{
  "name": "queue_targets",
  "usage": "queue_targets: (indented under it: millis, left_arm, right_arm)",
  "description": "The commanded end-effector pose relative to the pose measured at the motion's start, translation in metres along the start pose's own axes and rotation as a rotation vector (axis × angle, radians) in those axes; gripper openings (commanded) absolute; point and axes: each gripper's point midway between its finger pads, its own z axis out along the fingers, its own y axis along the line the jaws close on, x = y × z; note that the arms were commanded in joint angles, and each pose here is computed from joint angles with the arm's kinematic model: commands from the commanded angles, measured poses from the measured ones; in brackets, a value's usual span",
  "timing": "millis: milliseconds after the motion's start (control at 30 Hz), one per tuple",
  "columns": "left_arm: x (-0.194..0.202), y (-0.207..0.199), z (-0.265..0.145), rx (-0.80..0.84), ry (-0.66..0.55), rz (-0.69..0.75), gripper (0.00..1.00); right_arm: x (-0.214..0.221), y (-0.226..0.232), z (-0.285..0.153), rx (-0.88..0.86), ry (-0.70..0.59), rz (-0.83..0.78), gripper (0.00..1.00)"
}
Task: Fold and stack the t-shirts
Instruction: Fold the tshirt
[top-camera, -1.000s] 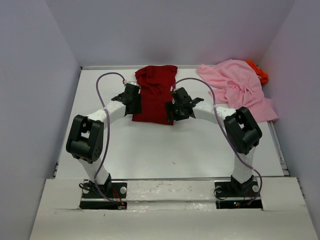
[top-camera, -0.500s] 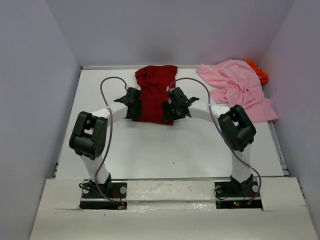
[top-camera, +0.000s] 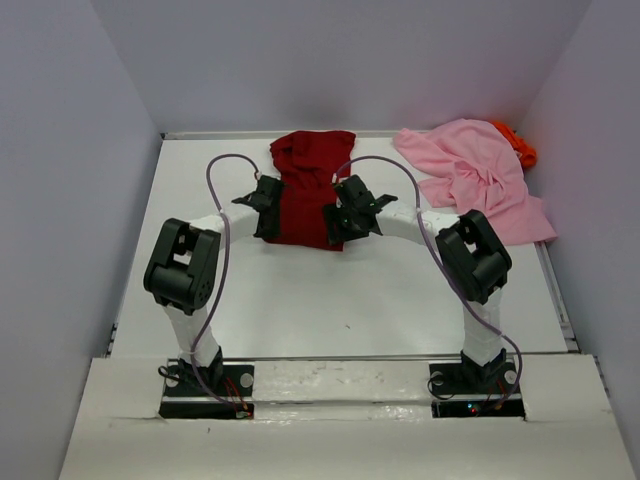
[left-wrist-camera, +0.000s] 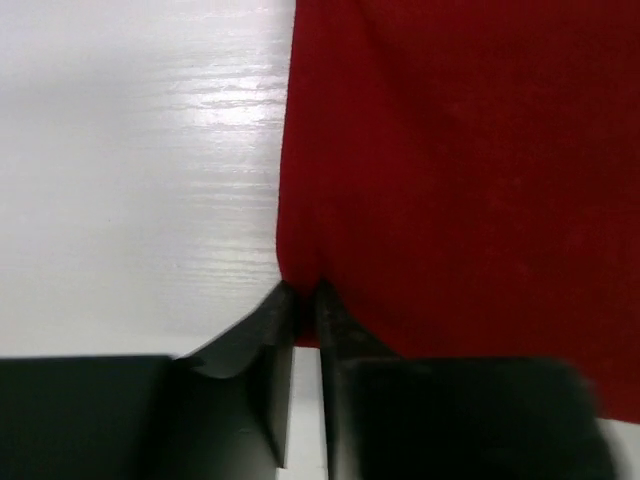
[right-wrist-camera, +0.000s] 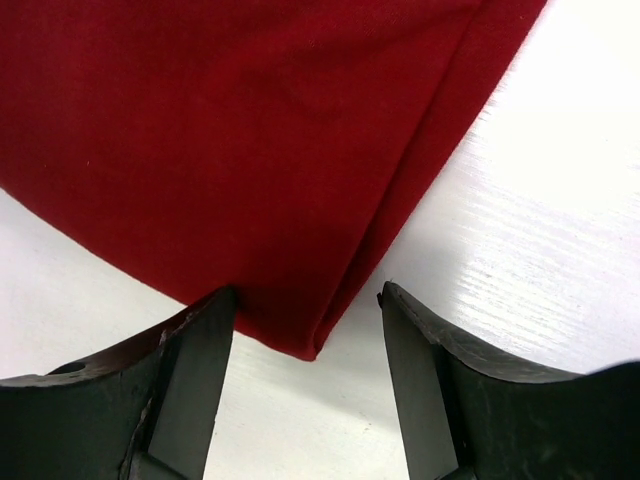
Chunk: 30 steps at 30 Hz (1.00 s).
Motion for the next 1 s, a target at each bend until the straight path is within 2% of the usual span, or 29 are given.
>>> queue_targets:
  millis: [0, 33, 100, 133, 167, 200, 233, 267, 433, 500, 533, 733, 967]
  left_arm:
    - [0.017, 0.005, 0.01, -0.013, 0.071, 0.033, 0.08]
    - [0.017, 0.004, 0.01, -0.013, 0.072, 0.031, 0.0]
    - [0.017, 0.007, 0.01, -0.023, 0.07, 0.029, 0.0]
    - [0.017, 0.008, 0.01, -0.031, 0.07, 0.031, 0.0]
    - [0.019, 0.008, 0.011, -0.029, 0.075, 0.034, 0.0]
    - [0.019, 0.006, 0.011, -0.02, 0.079, 0.035, 0.0]
    - [0.02, 0.005, 0.011, -0.017, 0.081, 0.037, 0.0]
    - [0.021, 0.005, 0.011, -0.015, 0.085, 0.037, 0.0]
    - [0.021, 0.007, 0.01, -0.022, 0.083, 0.038, 0.0]
    - [0.022, 0.008, 0.011, -0.024, 0.086, 0.039, 0.0]
    - [0.022, 0.007, 0.011, -0.023, 0.086, 0.04, 0.0]
    - [0.027, 0.007, 0.011, -0.025, 0.1, 0.041, 0.0]
    - [0.052, -0.015, -0.001, -0.021, 0.154, 0.096, 0.0]
  right_arm:
    - [-0.014, 0.011, -0.003, -0.028, -0.049, -0.003, 0.61]
    - [-0.015, 0.012, -0.003, -0.029, -0.052, -0.003, 0.61]
    - [-0.014, 0.011, -0.003, -0.025, -0.05, -0.003, 0.52]
    - [-0.013, 0.01, -0.003, -0.023, -0.049, -0.003, 0.42]
    - [-0.012, 0.009, -0.002, -0.021, -0.047, -0.003, 0.36]
    - [-0.012, 0.01, -0.002, -0.021, -0.048, -0.003, 0.21]
    - [-0.012, 0.009, -0.002, -0.021, -0.047, -0.003, 0.13]
    - [-0.011, 0.009, -0.001, -0.017, -0.045, -0.002, 0.02]
    - [-0.008, 0.005, 0.0, -0.001, -0.042, 0.005, 0.0]
    - [-0.007, 0.007, 0.0, -0.011, -0.034, 0.004, 0.03]
    - [-0.005, 0.006, 0.0, -0.01, -0.033, 0.009, 0.0]
    - [0.002, 0.0, 0.004, 0.01, -0.026, 0.009, 0.0]
    - [0.032, -0.023, -0.002, 0.085, 0.011, 0.001, 0.0]
